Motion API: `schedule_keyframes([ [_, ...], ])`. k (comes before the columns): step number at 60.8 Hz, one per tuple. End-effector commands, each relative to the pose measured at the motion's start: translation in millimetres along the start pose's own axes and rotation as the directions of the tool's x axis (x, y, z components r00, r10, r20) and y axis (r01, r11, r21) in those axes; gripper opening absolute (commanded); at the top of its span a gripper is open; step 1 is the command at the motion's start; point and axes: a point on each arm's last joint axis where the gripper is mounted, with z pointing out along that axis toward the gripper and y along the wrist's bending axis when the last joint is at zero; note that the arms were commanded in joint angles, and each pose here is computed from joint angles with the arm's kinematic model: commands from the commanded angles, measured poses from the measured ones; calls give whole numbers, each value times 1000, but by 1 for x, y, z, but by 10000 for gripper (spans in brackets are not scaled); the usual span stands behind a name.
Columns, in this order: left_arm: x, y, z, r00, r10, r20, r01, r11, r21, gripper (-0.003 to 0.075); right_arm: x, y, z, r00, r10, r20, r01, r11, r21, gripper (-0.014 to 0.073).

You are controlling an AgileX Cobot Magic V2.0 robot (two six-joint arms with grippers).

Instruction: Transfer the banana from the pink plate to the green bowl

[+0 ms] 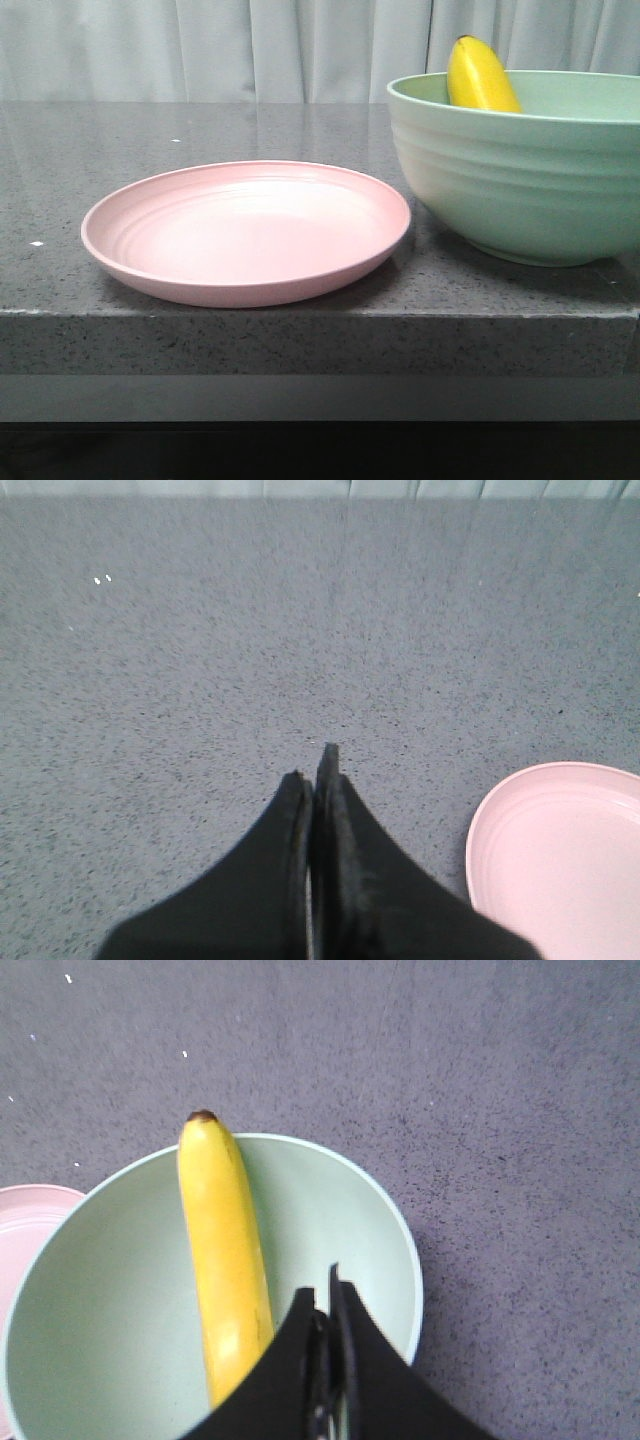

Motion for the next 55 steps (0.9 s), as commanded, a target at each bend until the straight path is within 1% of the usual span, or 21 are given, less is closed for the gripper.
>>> schedule_keyframes([
  [1, 5, 2, -23, 980, 6, 200, -9, 1000, 15, -20, 7, 0, -21, 983, 1, 183, -2, 1000, 7, -58],
  [6, 24, 3, -34, 967, 6, 255, -12, 1000, 24, -20, 30, -1, -31, 976, -4, 219, 2, 1000, 12, -58],
  [11, 48, 5, -41, 962, 5, 273, -13, 1000, 27, -20, 53, -3, -39, 967, -12, 254, 8, 1000, 15, -58],
  [15, 65, 7, -44, 960, 3, 281, -12, 1000, 29, -20, 72, -4, -42, 966, -12, 260, 9, 1000, 16, -58],
  [22, 85, 8, -50, 948, 1, 319, -13, 999, 35, -20, 95, -6, -48, 955, -16, 295, 12, 1000, 14, -58],
  [27, 91, 9, -53, 938, -1, 347, -14, 999, 39, -20, 101, -6, -52, 944, -19, 328, 15, 1000, 14, -58],
  [32, 93, 9, -53, 937, -1, 350, -14, 999, 39, -20, 101, -5, -57, 933, -20, 360, 17, 1000, 11, -58],
  [55, 93, 9, -53, 937, -1, 350, -14, 999, 39, -20, 101, -5, -58, 930, -21, 366, 18, 1000, 12, -58],
])
